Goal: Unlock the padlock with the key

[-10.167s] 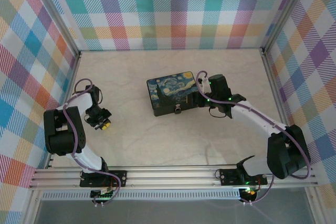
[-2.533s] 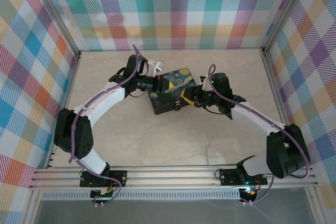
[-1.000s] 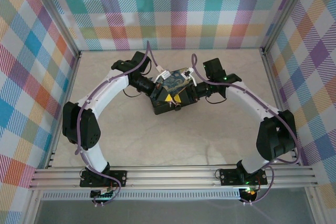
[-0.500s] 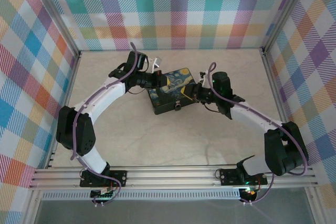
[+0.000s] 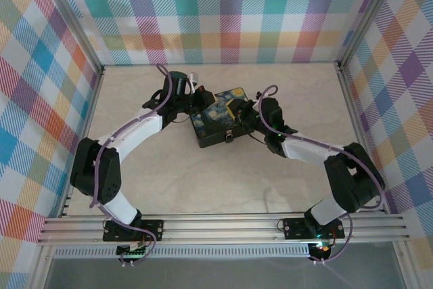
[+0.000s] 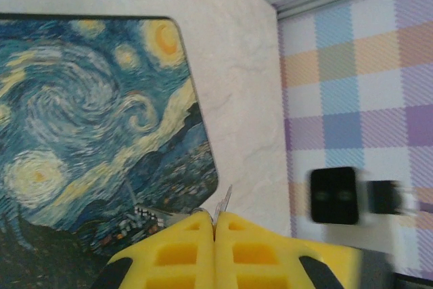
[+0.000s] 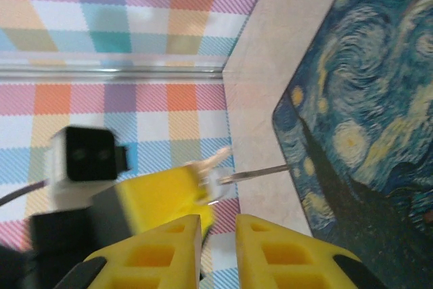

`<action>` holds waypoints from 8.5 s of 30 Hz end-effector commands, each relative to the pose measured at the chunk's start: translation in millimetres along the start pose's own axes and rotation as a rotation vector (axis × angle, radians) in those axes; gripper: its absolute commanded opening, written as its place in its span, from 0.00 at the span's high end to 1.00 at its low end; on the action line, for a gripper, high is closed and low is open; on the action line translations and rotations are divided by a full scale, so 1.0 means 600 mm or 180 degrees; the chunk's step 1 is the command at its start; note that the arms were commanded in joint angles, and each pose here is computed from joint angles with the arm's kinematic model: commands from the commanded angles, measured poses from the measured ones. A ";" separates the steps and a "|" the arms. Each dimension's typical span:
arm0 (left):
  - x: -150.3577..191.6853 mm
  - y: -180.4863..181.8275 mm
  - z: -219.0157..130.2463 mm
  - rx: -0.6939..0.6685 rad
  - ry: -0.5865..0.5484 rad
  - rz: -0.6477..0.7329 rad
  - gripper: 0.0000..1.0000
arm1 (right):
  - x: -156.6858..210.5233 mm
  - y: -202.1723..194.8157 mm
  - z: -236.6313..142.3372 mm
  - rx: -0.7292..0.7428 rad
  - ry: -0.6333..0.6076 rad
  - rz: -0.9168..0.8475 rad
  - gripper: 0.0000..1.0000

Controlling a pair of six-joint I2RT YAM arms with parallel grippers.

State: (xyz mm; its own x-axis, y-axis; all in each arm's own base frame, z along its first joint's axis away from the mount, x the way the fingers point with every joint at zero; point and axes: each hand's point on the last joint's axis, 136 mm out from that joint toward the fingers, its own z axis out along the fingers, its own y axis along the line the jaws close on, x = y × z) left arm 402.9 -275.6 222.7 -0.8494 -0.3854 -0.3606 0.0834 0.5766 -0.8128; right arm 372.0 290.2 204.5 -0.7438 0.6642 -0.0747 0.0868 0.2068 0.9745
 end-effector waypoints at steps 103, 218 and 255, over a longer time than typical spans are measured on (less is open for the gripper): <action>0.111 -0.093 -0.079 0.1184 0.1302 0.1175 0.90 | 0.082 0.120 -0.072 -0.0778 0.2116 -0.1911 0.97; 0.024 -0.056 -0.090 0.1020 0.0704 0.0892 0.62 | 0.092 0.092 -0.049 -0.0866 0.1658 -0.1437 0.98; 0.025 -0.051 -0.084 0.1076 0.0549 0.0756 1.00 | 0.090 0.109 -0.046 -0.1024 0.1640 -0.1301 0.72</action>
State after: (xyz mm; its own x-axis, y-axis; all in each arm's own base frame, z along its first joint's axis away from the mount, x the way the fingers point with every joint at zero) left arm 354.8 -266.8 261.5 -0.8690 -0.0712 -0.4896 0.4392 0.3446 -0.8297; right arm 316.7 325.2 255.2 -0.9217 0.0982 -0.3752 -0.3626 0.1251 0.9235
